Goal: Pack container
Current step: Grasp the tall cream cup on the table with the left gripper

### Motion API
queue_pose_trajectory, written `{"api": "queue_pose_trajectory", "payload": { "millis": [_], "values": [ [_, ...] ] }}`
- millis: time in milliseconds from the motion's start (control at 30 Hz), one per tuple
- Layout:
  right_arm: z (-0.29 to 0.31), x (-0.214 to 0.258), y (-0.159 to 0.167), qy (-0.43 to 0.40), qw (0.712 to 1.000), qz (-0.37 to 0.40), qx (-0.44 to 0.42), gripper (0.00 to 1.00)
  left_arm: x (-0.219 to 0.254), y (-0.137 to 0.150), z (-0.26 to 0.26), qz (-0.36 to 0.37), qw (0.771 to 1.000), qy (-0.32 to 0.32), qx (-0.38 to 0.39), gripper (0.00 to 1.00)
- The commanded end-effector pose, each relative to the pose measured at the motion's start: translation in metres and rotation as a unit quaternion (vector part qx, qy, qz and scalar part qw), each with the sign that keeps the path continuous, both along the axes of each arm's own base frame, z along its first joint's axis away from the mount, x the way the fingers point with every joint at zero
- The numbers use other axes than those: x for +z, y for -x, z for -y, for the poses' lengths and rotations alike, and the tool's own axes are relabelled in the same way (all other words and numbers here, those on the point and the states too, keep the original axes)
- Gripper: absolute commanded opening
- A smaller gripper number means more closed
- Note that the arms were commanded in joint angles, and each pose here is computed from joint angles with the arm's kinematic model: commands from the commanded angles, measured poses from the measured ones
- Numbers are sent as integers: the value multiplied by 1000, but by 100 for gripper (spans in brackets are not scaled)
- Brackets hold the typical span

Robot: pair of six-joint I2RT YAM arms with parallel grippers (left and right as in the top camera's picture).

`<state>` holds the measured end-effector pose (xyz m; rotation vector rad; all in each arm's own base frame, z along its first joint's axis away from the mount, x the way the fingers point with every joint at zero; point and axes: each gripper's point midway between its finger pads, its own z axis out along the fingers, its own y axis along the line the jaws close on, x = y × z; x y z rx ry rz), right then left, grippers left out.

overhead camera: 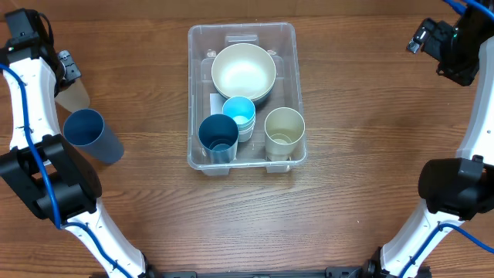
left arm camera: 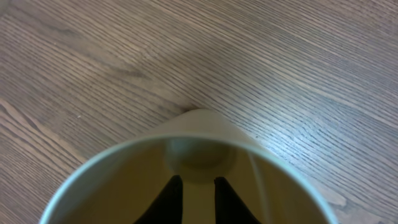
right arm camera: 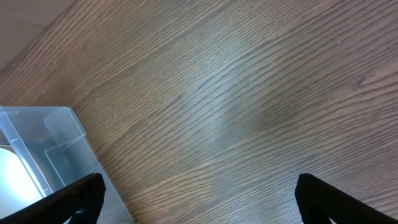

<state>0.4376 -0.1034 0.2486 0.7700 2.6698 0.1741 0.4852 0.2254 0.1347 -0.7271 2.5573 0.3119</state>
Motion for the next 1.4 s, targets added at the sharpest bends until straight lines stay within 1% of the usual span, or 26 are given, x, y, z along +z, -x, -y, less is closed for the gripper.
{"api": "queue_pose_trajectory", "payload": {
  "millis": [0,67,167,400,467,533,767,833,900,1033,1133,1367],
  "values": [
    [0,18,1,6,1000,25,-3,100,-9,-4,7,-3,1000,13,-6,14],
    [0,18,1,6,1000,25,-3,100,-8,-4,7,-2,1000,13,-6,18],
    [0,18,1,6,1000,25,-3,100,1,-6,9,8,1000,16,-10,22],
    [0,18,1,6,1000,25,-3,100,64,-8,8,67,998,-8,-11,43],
    [0,18,1,6,1000,25,-3,100,80,-6,9,81,997,-14,-11,47],
    [0,18,1,6,1000,25,-3,100,96,-2,10,97,995,-20,-11,47],
    [0,18,1,6,1000,25,-3,100,103,-1,11,102,994,-22,-12,45],
    [0,18,1,6,1000,25,-3,100,102,-2,15,105,994,-13,-18,40],
    [0,18,1,6,1000,25,-3,100,99,-3,21,106,994,1,-29,39],
    [0,18,1,6,1000,25,-3,100,90,-8,29,98,993,15,-64,41],
    [0,18,1,6,1000,25,-3,100,75,-10,29,83,994,22,-66,42],
    [0,18,1,6,1000,25,-3,100,34,-16,26,49,996,38,-64,42]
  ]
}}
